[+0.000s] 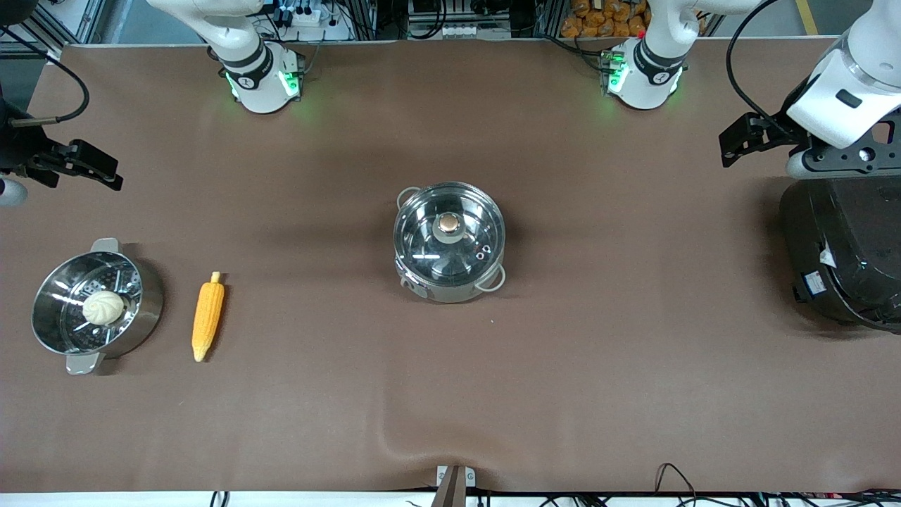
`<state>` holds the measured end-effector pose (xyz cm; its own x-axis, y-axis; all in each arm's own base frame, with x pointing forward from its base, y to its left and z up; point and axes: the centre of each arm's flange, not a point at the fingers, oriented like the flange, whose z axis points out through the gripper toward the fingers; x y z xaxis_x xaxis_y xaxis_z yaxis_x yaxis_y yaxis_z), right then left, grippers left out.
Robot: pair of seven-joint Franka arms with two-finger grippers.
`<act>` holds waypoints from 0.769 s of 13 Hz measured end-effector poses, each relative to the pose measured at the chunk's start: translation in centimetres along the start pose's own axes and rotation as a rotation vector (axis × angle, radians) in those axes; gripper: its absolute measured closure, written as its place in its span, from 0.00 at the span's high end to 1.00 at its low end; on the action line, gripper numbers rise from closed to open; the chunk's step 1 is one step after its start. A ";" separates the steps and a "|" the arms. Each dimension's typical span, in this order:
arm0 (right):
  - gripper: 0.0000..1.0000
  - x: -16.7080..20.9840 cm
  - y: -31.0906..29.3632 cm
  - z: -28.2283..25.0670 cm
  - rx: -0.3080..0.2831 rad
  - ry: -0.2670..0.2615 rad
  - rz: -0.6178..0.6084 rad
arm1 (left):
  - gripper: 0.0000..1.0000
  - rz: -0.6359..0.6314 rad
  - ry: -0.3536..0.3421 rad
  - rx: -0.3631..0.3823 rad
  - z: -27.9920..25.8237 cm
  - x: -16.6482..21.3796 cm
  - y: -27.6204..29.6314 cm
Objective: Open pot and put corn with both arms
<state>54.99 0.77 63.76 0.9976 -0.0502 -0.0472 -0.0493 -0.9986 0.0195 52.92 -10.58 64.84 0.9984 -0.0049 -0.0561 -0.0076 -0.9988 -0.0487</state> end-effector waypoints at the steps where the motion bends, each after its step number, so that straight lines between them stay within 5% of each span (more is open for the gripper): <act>1: 1.00 0.0 0.0 0.0 0.011 0.000 0.001 | 1.00 0.000 0.000 0.000 0.0 0.0 0.0; 10: 1.00 -0.1 0.8 -0.1 0.043 0.001 -0.003 | 1.00 0.019 -0.031 0.012 1.9 1.0 2.3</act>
<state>54.81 -0.03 63.92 0.9978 -0.0475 -0.0465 -0.0486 -0.9985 -0.0233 53.80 -12.84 62.75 0.9959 -0.0219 -0.0881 -0.0272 -0.9978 -0.0597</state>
